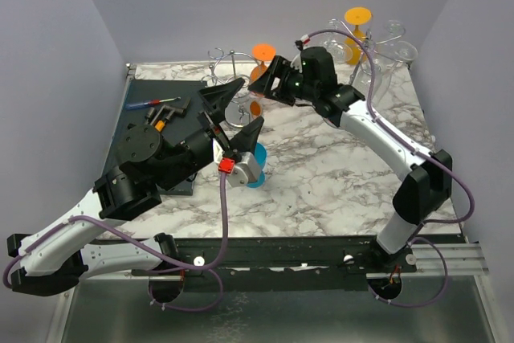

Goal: Place the wine glass upside down on the wine glass rack
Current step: Turn the wine glass upside down at the wine rack, then pick up the wine glass at the center of the board.

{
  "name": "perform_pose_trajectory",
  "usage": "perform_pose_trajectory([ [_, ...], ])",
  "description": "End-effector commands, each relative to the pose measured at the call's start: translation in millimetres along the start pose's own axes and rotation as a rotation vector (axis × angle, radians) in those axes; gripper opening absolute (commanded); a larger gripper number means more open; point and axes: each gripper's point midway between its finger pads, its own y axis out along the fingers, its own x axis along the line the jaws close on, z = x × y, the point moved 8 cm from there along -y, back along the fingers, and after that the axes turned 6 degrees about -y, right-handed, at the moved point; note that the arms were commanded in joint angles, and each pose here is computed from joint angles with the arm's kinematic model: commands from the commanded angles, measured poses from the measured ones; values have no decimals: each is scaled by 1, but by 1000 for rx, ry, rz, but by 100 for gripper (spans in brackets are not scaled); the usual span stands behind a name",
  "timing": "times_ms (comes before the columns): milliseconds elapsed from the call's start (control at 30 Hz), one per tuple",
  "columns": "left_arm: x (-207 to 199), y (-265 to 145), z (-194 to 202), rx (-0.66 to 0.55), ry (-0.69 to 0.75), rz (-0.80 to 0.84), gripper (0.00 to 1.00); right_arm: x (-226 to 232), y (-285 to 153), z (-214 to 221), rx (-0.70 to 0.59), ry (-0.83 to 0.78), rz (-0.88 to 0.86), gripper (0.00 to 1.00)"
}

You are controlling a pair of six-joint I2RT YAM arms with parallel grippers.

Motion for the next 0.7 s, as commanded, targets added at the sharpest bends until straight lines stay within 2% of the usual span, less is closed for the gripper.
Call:
perform_pose_trajectory([
  [0,6,-3,-1,14,-58,-33,90,25,-27,45,52,-201,112,76],
  [167,14,-2,-4,28,-128,-82,93,28,-42,101,195,-348,263,76],
  [367,18,-4,-6,63,-201,-84,90,30,-64,122,246,-422,351,75],
  [500,17,-7,-5,86,-237,-71,85,28,-74,119,231,-445,383,73],
  [667,12,-9,-1,125,-278,-53,73,16,-65,130,274,-469,416,70],
])
